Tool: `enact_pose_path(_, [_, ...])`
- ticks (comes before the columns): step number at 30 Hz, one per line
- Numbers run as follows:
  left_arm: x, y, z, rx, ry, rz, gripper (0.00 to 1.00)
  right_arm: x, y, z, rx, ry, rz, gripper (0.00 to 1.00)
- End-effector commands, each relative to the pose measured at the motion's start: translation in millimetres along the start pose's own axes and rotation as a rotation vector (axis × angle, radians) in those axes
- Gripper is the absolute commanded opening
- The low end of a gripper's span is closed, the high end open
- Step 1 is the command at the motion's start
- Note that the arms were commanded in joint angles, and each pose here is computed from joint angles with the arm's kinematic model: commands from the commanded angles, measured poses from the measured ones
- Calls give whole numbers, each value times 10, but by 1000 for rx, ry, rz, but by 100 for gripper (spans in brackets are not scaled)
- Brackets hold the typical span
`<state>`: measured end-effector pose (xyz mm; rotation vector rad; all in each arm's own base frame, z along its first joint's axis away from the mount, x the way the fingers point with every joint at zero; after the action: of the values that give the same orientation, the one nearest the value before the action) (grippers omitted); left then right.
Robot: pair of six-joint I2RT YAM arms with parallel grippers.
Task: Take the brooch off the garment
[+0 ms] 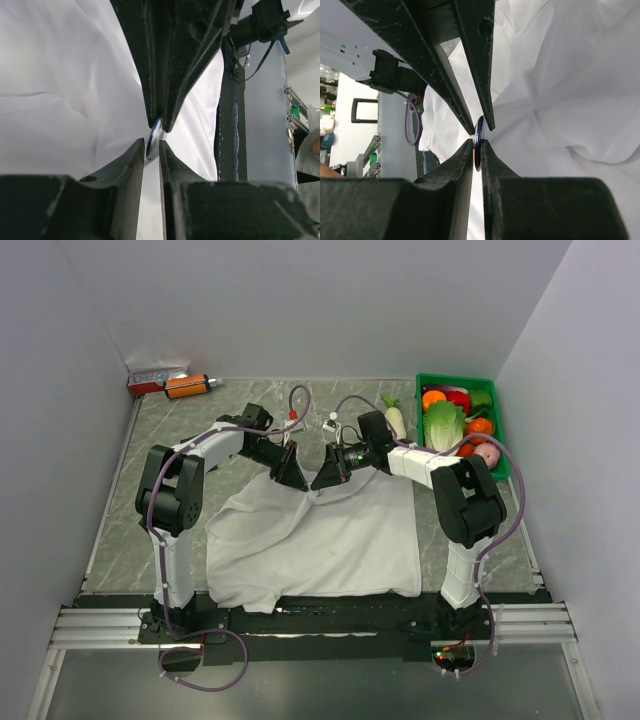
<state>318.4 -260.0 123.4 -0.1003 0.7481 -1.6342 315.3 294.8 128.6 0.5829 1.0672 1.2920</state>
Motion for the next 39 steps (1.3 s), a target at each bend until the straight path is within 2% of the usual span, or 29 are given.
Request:
enact_pose_path(1, [-8,12,257,83,-55,1,23,7,75,98,-52,-5,18,17])
enact_pose_path(6, [4,18,211,72,-51,-2,16,17,82,129,-53,-7,18,18])
enact_pose_path(9, [8,11,204,75,-49,-17,6,12,71,138,-50,-11,10,18])
enact_pose_path(10, [8,-14,194,62,-48,-28,1,17,59,139,-49,-13,0,20])
enact_pose_path(11, [6,-15,202,62,-48,-30,1,12,41,148,-47,-17,-11,23])
enact_pose_path(12, [3,-16,198,70,-45,-30,1,-1,49,182,-62,-26,-27,29])
enact_pose_path(13, [-3,-27,185,59,-35,-28,1,-47,30,183,-50,-28,-55,41])
enact_pose_path(15, [-24,-10,203,55,-21,4,1,-201,13,333,-115,-85,-169,54])
enact_pose_path(16, [-33,36,141,38,5,49,1,-347,-19,413,-122,-124,-214,68])
enact_pose_path(18, [-96,50,263,85,-12,112,1,-592,13,579,-195,-202,-325,81])
enact_pose_path(19, [-121,50,266,94,-14,131,1,-695,-5,626,-225,-222,-372,99])
enact_pose_path(25, [-236,16,423,186,-5,198,1,-1248,45,942,-392,-341,-732,100])
enact_pose_path(27, [-273,-1,452,225,0,222,1,-1291,169,1022,-559,-353,-906,100])
enact_pose_path(29, [-287,-5,430,245,12,231,1,-1329,380,1089,-710,-397,-982,100])
enact_pose_path(30, [-301,-6,423,247,19,243,1,-1266,368,1057,-735,-423,-1003,100])
enact_pose_path(32, [-304,-8,383,228,18,256,1,-1196,307,984,-643,-459,-974,100])
enact_pose_path(33, [-354,-8,417,230,3,278,1,-1172,219,882,-590,-413,-958,100])
enact_pose_path(34, [-379,37,424,232,-17,296,1,-983,274,771,-588,-333,-815,100])
enact_pose_path(37, [-447,68,485,223,-40,325,1,-710,386,517,-645,-135,-589,100])
enact_pose_path(39, [-448,91,497,224,-37,328,1,-618,431,465,-721,-77,-509,99])
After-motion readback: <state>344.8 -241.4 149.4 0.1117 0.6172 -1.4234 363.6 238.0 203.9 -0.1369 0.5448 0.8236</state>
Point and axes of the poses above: each gripper's point midway between its finger pads, its own x axis out along the fingers, its own y axis along the line the jaws close on, z = x × y, the point moved 2 cm from there along -x, back along the fingers, and after that the axes turned 11 degrees about x, right-handed, at the moved point
